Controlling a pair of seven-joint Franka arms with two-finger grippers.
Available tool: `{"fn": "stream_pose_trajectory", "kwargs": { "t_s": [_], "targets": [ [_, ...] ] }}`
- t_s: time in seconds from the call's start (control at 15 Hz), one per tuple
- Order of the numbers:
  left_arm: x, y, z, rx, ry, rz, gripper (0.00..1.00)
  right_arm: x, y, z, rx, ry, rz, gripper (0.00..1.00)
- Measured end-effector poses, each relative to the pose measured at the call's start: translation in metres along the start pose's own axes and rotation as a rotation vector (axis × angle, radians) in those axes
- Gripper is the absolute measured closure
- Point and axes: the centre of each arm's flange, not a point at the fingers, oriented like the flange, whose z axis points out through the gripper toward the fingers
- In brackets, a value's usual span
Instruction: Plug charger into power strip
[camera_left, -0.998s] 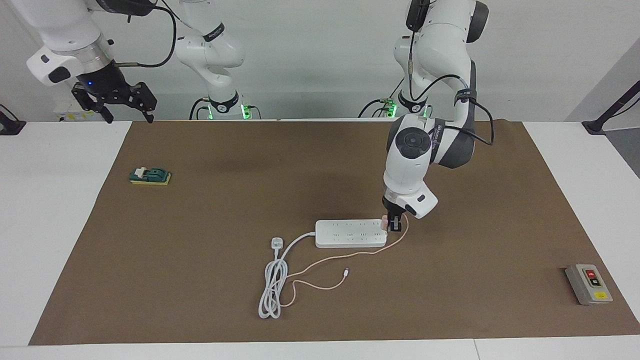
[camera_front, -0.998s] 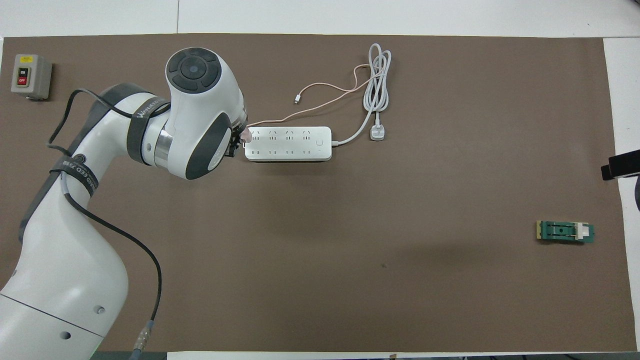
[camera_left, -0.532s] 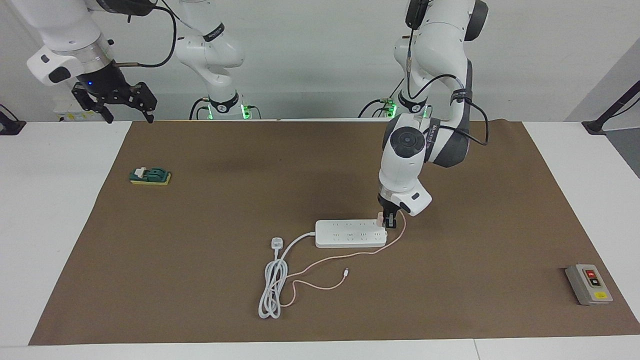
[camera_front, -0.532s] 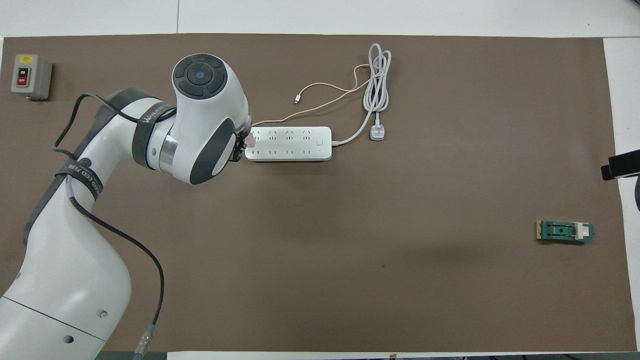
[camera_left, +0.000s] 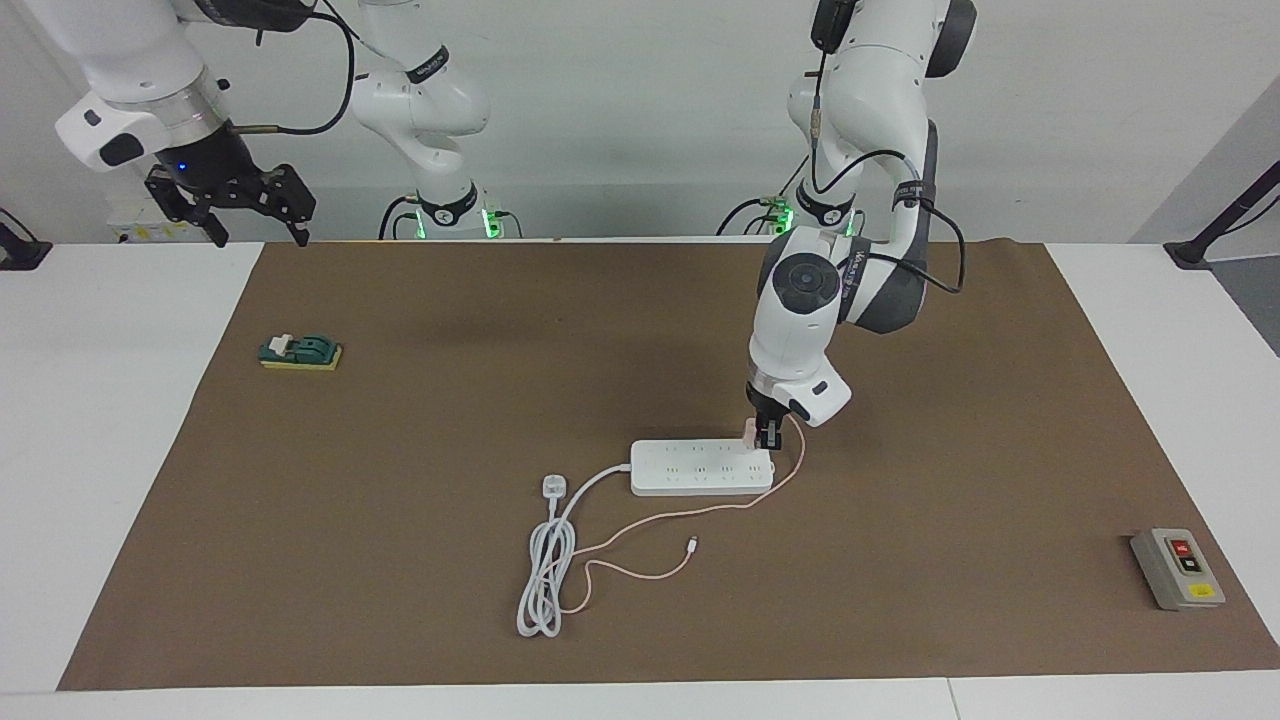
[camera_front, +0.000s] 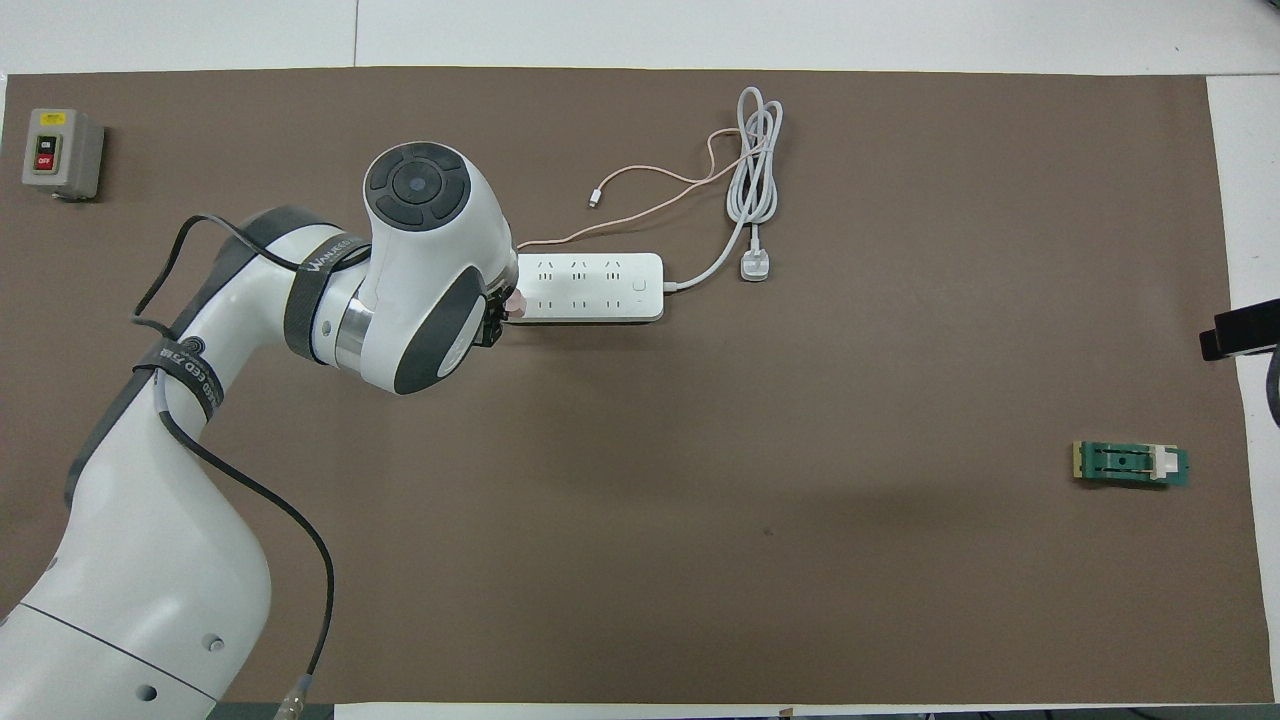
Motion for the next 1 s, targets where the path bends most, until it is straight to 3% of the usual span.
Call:
{"fn": "stream_pose_trajectory", "kwargs": {
  "t_s": [1.0],
  "targets": [
    [0.0042, -0.0074, 0.0070, 0.000, 0.000, -0.011, 0.68, -0.0001, 0.0000, -0.0001, 0.000, 0.000, 0.000, 0.00]
  ]
}}
